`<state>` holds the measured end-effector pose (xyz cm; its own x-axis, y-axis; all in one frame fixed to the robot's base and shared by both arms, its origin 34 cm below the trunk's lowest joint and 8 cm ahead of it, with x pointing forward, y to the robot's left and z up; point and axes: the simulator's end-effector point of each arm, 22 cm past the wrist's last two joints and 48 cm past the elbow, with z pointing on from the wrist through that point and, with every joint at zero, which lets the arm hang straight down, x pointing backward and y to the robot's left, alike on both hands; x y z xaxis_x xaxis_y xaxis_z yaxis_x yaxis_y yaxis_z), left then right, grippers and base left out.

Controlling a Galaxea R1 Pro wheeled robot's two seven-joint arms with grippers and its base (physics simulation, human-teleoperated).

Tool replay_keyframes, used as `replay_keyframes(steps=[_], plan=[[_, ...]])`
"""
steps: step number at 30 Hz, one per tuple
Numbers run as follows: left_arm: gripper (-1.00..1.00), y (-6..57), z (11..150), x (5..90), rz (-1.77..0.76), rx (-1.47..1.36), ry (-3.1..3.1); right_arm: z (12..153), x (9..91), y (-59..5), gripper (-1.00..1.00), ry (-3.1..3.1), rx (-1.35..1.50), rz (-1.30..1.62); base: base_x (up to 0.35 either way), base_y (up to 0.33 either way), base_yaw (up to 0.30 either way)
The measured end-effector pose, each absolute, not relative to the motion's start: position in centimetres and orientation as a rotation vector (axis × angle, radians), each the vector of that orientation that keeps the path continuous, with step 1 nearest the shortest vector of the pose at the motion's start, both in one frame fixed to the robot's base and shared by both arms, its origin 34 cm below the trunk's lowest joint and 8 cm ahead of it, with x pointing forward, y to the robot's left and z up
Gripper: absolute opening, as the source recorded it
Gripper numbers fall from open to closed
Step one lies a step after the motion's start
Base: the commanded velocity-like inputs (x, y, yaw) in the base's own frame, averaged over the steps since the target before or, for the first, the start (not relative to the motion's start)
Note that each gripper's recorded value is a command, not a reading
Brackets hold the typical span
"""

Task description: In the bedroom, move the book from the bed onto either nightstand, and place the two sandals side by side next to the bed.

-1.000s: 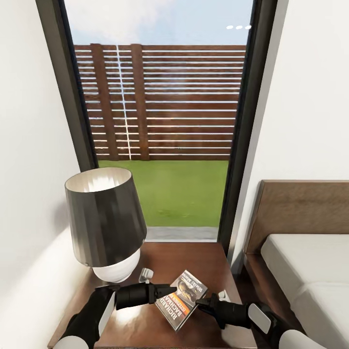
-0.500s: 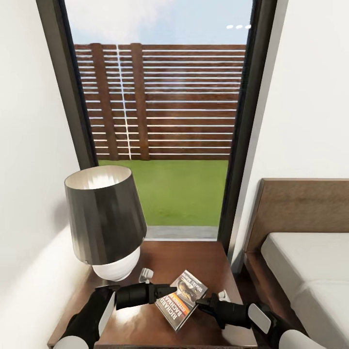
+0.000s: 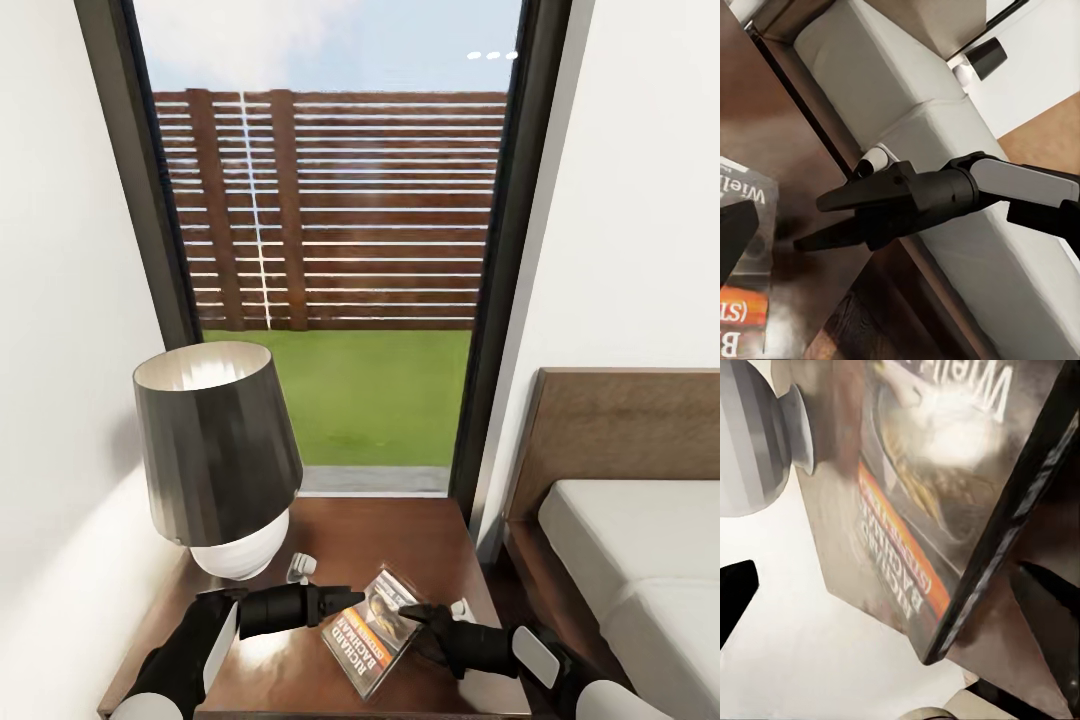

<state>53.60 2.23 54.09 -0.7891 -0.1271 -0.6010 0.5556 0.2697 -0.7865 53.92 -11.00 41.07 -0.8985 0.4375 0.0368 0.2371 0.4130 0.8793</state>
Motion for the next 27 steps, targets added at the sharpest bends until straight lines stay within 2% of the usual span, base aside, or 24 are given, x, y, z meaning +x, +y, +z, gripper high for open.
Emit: replay_keyframes(steps=[27], plan=[[1.00,2.23,54.09,53.61,-1.565,0.385,1.978,41.07,53.93,-11.01,1.00,2.468,0.598,1.486,-0.007,0.000,0.000]])
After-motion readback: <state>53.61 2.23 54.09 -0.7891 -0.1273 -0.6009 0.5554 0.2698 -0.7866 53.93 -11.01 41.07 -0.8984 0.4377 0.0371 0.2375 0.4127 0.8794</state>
